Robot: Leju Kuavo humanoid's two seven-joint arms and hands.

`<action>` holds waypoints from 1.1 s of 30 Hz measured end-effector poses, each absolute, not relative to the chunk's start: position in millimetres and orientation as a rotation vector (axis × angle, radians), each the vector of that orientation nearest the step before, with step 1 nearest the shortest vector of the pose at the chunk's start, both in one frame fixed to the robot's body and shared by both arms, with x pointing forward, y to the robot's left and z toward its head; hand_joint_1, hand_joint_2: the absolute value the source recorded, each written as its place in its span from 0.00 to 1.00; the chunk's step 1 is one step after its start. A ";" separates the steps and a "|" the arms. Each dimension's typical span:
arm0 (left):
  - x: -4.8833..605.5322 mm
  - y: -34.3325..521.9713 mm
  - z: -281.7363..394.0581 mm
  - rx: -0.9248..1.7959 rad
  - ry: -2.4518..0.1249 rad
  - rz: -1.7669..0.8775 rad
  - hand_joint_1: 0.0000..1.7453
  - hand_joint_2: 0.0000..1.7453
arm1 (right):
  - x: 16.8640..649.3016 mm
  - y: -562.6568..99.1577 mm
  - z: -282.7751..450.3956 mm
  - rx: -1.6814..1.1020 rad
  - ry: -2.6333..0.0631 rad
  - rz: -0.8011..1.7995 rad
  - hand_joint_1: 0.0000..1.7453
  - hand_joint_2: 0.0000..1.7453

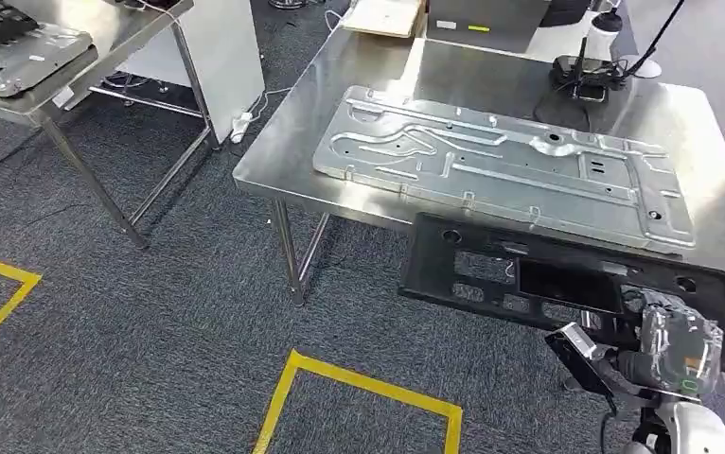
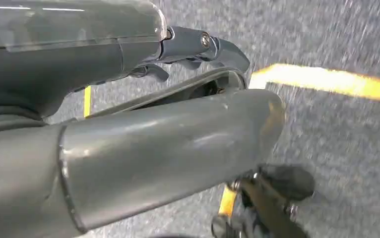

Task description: Take the parts from the cabinet and place them on the table.

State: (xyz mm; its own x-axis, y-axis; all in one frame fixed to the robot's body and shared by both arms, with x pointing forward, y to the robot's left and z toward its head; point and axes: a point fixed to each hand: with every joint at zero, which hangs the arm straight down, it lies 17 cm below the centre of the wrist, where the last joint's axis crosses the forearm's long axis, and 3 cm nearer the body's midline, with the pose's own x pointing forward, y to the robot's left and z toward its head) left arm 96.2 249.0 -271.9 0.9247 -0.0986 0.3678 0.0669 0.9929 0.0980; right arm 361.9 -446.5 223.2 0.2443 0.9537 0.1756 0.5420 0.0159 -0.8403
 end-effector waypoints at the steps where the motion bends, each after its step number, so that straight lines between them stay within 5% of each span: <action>1: 94.6 248.9 -272.1 0.084 -0.379 -0.086 0.00 0.00 | 361.6 -450.6 222.1 -1.655 -1.395 0.600 1.00 1.00; 33: 93.9 252.6 -272.9 0.085 -0.370 -0.113 0.00 0.00 | 377.5 -488.1 237.5 -1.813 -1.350 0.626 1.00 1.00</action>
State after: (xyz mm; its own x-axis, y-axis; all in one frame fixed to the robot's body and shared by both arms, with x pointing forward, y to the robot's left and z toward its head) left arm 93.9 252.6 -272.9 0.9263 -0.1258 0.3552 0.0946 0.9901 0.1039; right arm 377.5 -488.1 237.5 0.3161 0.9468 0.0610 0.5651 -0.1363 -0.8137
